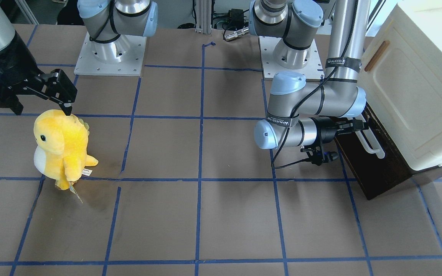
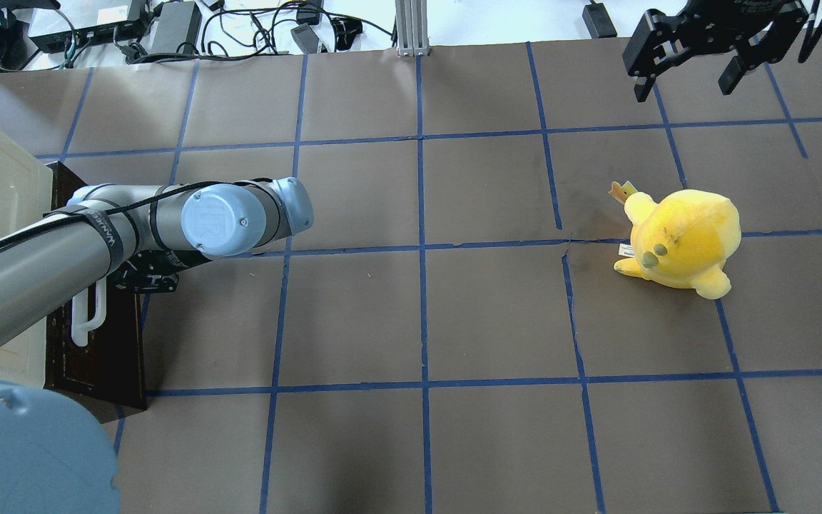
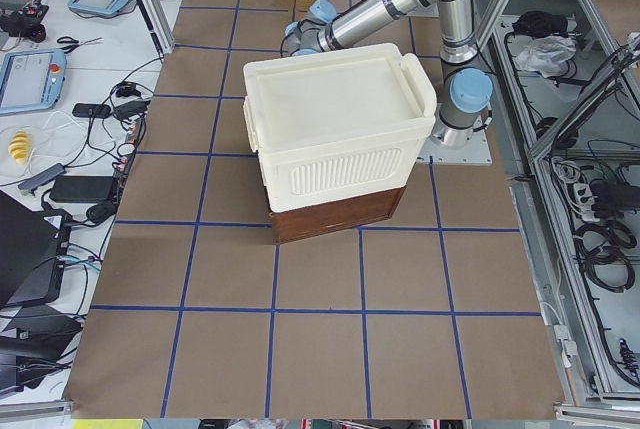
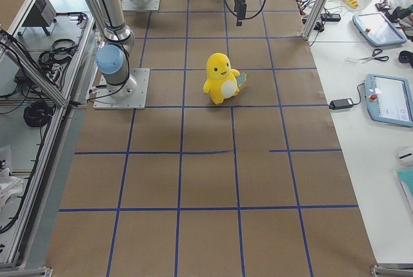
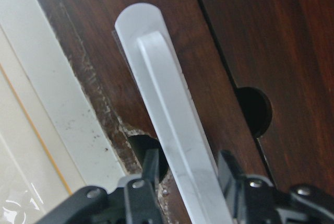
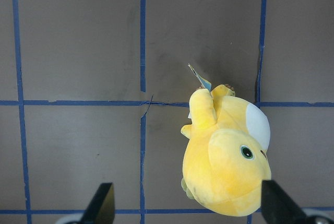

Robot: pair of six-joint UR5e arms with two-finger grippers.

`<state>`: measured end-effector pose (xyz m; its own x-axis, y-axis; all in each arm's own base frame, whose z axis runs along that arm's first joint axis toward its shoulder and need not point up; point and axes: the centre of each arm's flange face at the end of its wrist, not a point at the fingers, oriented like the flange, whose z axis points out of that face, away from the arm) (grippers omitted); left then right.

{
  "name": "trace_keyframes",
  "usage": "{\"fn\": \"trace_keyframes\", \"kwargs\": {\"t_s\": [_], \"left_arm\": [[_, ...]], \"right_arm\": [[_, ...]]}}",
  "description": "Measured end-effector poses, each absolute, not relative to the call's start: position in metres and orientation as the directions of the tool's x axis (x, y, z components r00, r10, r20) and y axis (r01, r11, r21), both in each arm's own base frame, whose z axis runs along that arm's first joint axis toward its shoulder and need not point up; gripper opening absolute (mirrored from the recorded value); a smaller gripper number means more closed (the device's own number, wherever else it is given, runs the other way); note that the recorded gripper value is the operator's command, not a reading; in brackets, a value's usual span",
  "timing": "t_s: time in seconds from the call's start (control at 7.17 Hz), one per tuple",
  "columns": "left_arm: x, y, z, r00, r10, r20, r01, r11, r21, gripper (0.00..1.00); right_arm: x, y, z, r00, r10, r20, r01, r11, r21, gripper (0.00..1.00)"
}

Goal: Pull drawer sideways
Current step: 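Close the left gripper around the white bar handle of the drawer, then pull the handle with the left gripper, sliding the drawer out of the cabinet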

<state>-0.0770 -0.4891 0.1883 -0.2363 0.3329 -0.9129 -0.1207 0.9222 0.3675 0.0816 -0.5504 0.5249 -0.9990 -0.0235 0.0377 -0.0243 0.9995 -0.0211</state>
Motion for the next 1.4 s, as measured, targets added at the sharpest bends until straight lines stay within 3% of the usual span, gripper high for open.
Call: {"fn": "trace_keyframes", "kwargs": {"t_s": [0.42, 1.4], "left_arm": [[-0.079, -0.49, 0.186, -0.238, 0.331, -0.913, -0.119, 0.923, 0.365, 0.01], [-0.108, -0.49, 0.19, -0.22, 0.33, -0.918, -0.065, 0.934, 0.352, 0.0]], "right_arm": [[0.082, -0.55, 0.525, -0.999, -0.023, 0.038, -0.024, 0.999, -0.021, 1.0], [0.082, -0.55, 0.525, -0.999, -0.023, 0.038, -0.024, 0.999, -0.021, 1.0]]}}
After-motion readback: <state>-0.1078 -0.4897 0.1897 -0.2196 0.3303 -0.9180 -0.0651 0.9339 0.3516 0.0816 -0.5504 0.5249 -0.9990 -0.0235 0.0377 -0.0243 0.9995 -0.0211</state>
